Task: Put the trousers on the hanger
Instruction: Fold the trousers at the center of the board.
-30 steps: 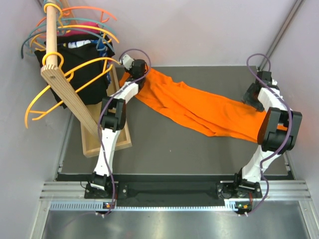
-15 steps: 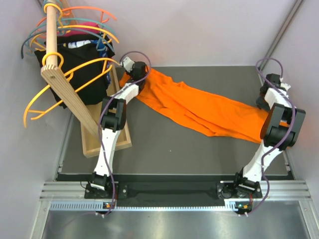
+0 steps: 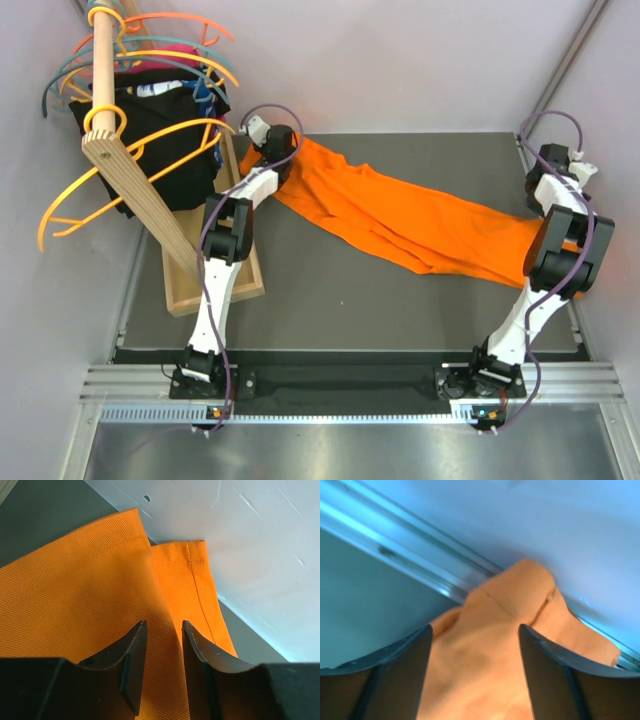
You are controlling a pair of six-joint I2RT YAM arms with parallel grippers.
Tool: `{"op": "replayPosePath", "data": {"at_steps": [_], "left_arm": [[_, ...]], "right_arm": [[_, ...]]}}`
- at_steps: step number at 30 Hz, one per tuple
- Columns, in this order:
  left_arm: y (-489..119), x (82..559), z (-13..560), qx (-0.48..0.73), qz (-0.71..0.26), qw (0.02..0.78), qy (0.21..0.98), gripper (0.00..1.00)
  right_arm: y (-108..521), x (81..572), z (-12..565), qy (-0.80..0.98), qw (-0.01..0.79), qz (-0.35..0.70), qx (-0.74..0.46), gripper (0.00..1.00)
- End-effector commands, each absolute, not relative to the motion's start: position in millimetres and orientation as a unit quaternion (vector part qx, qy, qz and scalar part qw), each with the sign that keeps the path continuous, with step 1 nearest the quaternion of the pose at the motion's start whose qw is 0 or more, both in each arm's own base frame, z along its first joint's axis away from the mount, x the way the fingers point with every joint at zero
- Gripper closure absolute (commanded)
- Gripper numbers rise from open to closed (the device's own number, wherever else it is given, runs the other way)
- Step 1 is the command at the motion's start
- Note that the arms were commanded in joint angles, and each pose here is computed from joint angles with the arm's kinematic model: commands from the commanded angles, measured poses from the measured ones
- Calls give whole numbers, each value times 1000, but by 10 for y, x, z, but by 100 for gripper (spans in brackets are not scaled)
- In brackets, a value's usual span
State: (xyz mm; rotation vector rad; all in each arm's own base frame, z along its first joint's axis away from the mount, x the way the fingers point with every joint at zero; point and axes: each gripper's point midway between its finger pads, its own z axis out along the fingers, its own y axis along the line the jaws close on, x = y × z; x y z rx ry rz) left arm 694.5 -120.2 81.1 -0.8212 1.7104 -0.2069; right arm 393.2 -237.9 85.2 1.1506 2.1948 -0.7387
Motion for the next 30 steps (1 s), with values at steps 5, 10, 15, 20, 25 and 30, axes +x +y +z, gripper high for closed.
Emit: {"op": "replayPosePath", "data": {"at_steps": [5,10,15,20,25,30], "left_arm": [[-1201,6964,1336,-351,-106,602,710,61],[-1201,6939,1291,-351,-105,597,714,61],[-1185,6932,1294,-352,-103,597,713,61],[-1157,6935,1307,-351,-100,599,713,60],[-1146,6917,1258,-355,-96,594,715,61],[-1108,6904,1229,-359,-94,592,716,61]], "right_arm": [[-2591,4020,945,784,301,-286,462,46],[-2555,3906,943,784,296,-287,464,48],[-2575,3864,879,786,285,-287,467,50],[-2573,3794,984,778,298,-293,469,91],[-2645,3776,1249,771,318,-331,442,100],[-2700,3554,1510,746,336,-403,410,100]]}}
